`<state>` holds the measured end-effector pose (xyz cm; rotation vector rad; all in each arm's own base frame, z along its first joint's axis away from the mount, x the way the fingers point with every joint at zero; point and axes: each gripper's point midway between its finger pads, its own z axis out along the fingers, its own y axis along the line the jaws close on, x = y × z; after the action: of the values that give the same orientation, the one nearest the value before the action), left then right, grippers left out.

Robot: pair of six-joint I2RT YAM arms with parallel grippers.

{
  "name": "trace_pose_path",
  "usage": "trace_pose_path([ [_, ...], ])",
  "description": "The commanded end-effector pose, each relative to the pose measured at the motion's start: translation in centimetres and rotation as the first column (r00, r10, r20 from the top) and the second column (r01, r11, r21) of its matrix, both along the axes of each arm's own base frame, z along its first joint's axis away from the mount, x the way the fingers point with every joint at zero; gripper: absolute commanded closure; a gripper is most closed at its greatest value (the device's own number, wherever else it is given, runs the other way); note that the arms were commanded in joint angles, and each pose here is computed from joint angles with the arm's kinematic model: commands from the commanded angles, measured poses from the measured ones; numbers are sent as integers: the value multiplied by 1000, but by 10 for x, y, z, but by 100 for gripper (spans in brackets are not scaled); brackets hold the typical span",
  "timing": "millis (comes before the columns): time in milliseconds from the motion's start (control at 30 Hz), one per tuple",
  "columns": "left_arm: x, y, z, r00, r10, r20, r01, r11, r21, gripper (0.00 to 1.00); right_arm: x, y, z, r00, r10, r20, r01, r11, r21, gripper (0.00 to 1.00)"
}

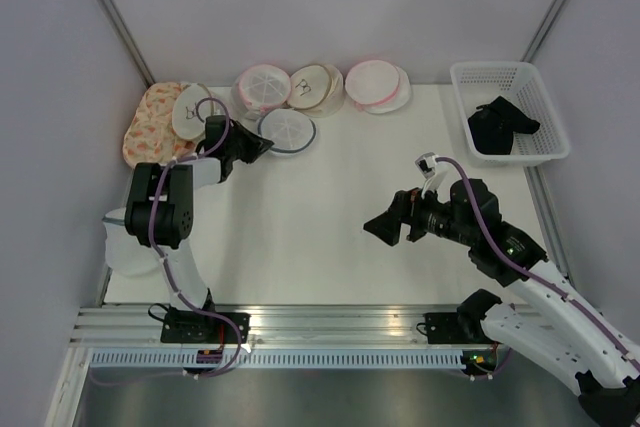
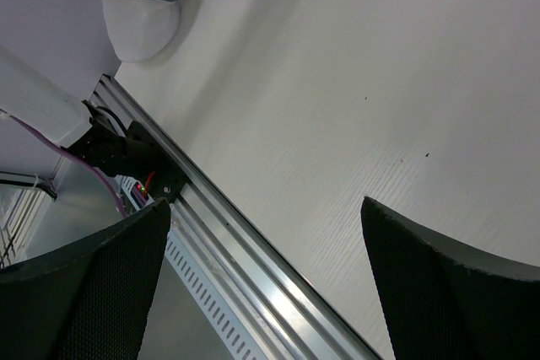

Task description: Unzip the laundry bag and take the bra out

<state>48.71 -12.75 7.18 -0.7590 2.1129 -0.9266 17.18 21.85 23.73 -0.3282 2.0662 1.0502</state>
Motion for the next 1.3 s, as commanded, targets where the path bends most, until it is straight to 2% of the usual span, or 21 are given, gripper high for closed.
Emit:
trace_pose_path([
  [0, -11, -17, 24, 996, -40, 74, 42, 998, -37, 98, 3, 5, 5, 1000, 0, 7, 0, 1000, 20, 2],
  [67, -26, -26, 44, 993, -44, 113, 50, 997, -51, 98, 7, 4, 4, 1000, -21, 3, 21, 1000, 17, 2],
  [133, -52, -29, 37, 996, -25, 86, 29, 998, -46, 98, 11, 4, -1, 999, -48, -12, 48, 999, 11, 2],
  [167, -64, -40, 58, 992, -12, 123, 20, 998, -61, 98, 16, 3, -6, 997, -77, -26, 77, 997, 9, 2],
  [233, -96, -51, 46, 997, -6, 78, 11, 998, -63, 98, 19, 6, -13, 995, -88, -52, 89, 996, 11, 2],
  [267, -113, -69, 66, 993, -1, 118, 12, 996, -88, 98, 22, 9, -18, 992, -104, -77, 106, 994, 27, 2],
  [300, -132, -76, 55, 996, -2, 91, 10, 996, -84, 98, 25, 12, -24, 989, -110, -94, 113, 993, 25, 2],
  [433, -181, -104, 69, 994, 19, 111, -4, 991, -132, 98, 35, 15, -45, 982, -149, -114, 150, 989, -6, 2],
  [467, -195, -111, 60, 998, 19, 65, -10, 991, -134, 98, 35, 16, -57, 979, -153, -131, 149, 988, -44, 2],
  [533, -213, -121, 65, 998, -4, 58, 12, 991, -135, 98, 35, 18, -67, 979, -146, -143, 136, 988, -79, 2],
  [667, -230, -117, 50, 998, 52, 26, -49, 994, -98, 98, 33, 34, -78, 968, -149, -200, 135, 987, -81, 2],
  [767, -236, -119, 52, 995, 74, 65, -63, 986, -156, 98, 24, 52, -82, 947, -144, -289, 160, 987, 32, 2],
  [800, -238, -120, 54, 995, 74, 71, -60, 982, -179, 98, 20, 60, -81, 932, -134, -336, 184, 975, 122, 2],
  [833, -239, -121, 55, 994, 75, 74, -59, 979, -196, 98, 20, 61, -79, 920, -141, -366, 203, 970, 137, 2],
  [933, -245, -123, 58, 993, 65, 97, -42, 974, -223, 98, 16, 61, -79, 903, -142, -405, 261, 931, 255, 2],
  [967, -246, -120, 58, 991, 81, 104, -56, 972, -228, 98, 14, 60, -76, 886, -139, -443, 300, 900, 318, 2],
  [1033, -251, -116, 62, 987, 98, 127, -64, 966, -252, 98, 13, 56, -72, 861, -135, -491, 350, 858, 377, 2],
  [1133, -254, -116, 69, 984, 100, 150, -52, 953, -297, 98, 15, 53, -66, 856, -136, -499, 382, 817, 433, 2],
  [1267, -263, -125, 76, 983, 59, 173, -2, 949, -315, 98, 22, 57, -63, 853, -127, -506, 396, 790, 469, 2],
])
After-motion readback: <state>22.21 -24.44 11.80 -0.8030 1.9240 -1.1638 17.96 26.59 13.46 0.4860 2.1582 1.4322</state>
